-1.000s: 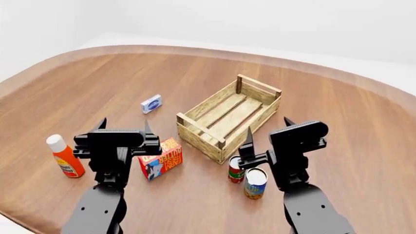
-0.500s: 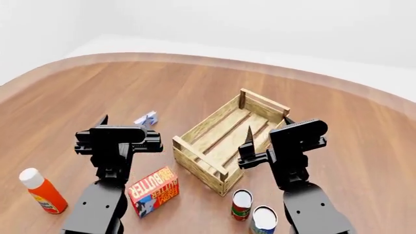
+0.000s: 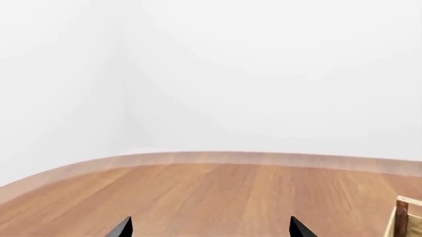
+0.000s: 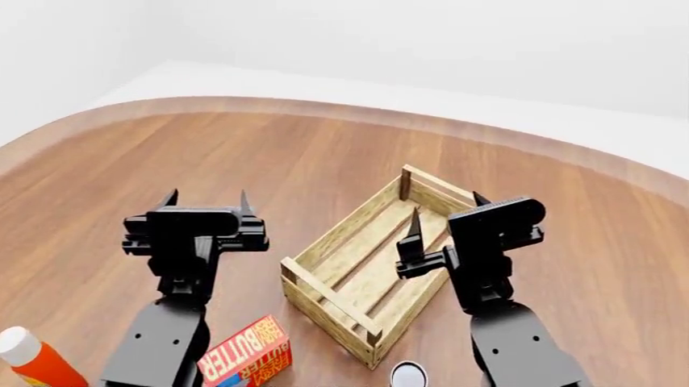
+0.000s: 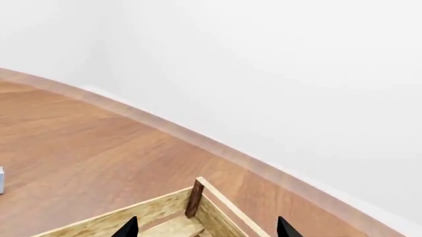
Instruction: Pick up the ketchup, and put it in the wooden tray.
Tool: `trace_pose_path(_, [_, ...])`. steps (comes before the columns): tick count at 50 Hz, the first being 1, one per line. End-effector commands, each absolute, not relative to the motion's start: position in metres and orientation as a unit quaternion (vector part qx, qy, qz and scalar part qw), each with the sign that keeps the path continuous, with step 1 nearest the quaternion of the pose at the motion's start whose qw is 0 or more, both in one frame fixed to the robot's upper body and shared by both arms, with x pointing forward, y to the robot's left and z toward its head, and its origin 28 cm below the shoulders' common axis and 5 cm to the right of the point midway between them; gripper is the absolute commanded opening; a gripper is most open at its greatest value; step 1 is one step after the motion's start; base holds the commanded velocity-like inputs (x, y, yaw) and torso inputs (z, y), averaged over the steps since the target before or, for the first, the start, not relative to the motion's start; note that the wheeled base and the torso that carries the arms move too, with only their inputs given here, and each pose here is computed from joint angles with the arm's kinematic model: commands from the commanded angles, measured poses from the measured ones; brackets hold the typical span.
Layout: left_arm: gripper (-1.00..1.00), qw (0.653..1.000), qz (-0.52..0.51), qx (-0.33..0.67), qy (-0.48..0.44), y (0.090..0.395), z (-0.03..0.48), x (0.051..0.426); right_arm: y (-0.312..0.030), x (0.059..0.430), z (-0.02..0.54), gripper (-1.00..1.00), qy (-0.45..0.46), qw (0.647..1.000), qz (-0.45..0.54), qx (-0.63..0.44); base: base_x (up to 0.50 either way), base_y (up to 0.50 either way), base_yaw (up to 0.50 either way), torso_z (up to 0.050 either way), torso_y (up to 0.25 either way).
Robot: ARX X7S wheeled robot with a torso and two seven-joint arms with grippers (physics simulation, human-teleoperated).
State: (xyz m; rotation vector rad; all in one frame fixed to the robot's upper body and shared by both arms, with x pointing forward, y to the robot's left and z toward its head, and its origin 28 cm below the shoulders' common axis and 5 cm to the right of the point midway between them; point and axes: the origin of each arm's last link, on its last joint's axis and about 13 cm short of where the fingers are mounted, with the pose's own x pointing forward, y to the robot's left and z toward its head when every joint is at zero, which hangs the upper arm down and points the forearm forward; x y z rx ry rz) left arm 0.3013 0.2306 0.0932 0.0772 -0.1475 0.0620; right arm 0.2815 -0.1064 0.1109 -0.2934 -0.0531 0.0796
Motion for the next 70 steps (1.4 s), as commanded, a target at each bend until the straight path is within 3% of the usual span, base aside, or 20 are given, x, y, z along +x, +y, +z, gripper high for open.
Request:
trace_pose_path(1, [1.0,0.996,0.029,0.036,-0.08,0.235,0.097,0.298,-0.108,0.28,0.112,1.0,-0.028,0.988,0.035,-0.147,0.0,0.0,0.0,0.0,0.0])
trace_pose_path(9, [1.0,0.994,0.034,0.042,-0.091,0.25,0.108,0.28,-0.112,0.277,0.113,1.0,-0.028,0.988,0.032,-0.149,0.0,0.0,0.0,0.0,0.0])
trace_pose_path(38, [1.0,0.965,0.254,0.048,-0.046,0.337,0.11,0.206,-0.119,0.282,0.123,1.0,-0.043,0.987,0.051,-0.148,0.0,0.0,0.0,0.0,0.0])
trace_pose_path(49, [1.0,0.954,0.285,0.088,-0.021,0.354,0.112,0.197,-0.115,0.29,0.118,1.0,-0.037,0.987,0.061,-0.147,0.0,0.0,0.0,0.0,0.0])
trace_pose_path(70, [1.0,0.949,0.276,0.082,0.125,0.365,0.097,0.197,-0.113,0.295,0.111,1.0,-0.03,0.987,0.067,-0.144,0.0,0.0,0.0,0.0,0.0])
